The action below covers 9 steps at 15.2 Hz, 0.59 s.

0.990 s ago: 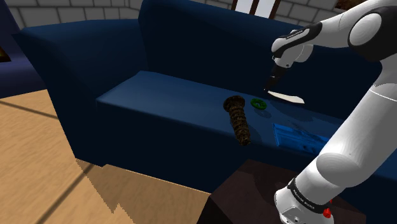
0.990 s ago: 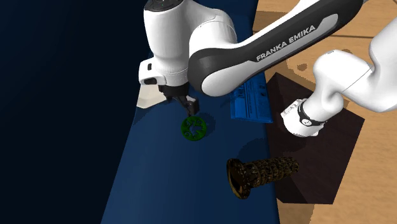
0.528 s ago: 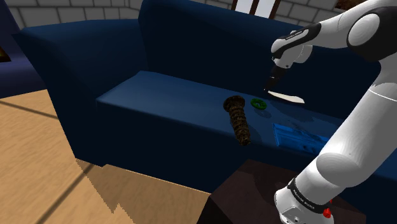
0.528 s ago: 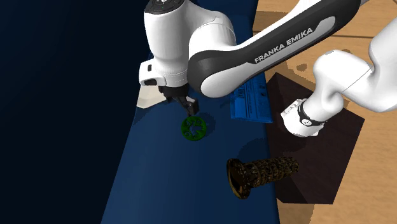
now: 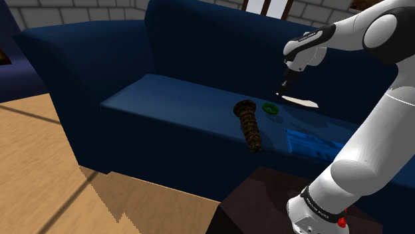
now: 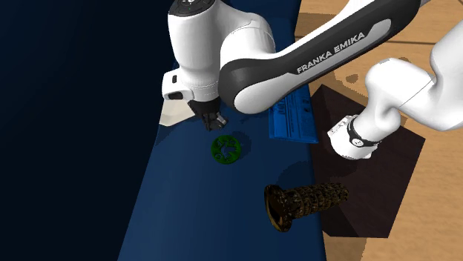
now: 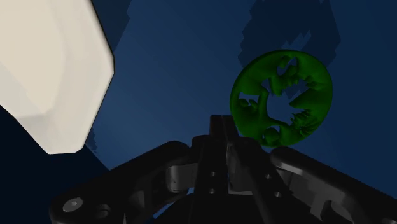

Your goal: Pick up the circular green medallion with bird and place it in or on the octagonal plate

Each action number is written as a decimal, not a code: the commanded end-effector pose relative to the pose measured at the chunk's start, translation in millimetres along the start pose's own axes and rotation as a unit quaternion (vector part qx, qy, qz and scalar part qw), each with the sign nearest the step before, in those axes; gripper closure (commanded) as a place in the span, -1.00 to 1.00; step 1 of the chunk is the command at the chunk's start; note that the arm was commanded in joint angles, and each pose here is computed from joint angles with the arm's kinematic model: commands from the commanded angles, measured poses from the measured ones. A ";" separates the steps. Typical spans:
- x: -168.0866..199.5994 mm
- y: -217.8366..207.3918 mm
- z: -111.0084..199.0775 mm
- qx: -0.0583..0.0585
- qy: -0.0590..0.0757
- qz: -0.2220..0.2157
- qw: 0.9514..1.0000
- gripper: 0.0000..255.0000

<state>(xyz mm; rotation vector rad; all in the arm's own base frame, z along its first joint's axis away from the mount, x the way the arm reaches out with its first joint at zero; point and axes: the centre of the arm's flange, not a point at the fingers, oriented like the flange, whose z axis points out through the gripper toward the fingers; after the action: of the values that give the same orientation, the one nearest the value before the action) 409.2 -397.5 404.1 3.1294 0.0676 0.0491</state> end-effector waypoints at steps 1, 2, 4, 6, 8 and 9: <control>0.0 0.0 0.0 0.000 0.000 0.000 1.000 1.00; 0.0 0.0 0.0 0.000 0.000 0.000 1.000 1.00; -4.9 -9.1 7.3 0.003 0.001 0.038 0.999 -1.00; -12.4 -28.3 21.8 0.009 0.002 0.113 0.994 -1.00; -14.6 -36.7 33.0 0.011 0.003 0.144 0.990 -1.00; -14.6 -36.8 38.3 0.011 0.003 0.144 0.990 -1.00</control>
<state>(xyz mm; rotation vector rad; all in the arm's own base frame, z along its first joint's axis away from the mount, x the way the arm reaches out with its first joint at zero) 394.2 -364.2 370.2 3.1360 -0.3526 0.0594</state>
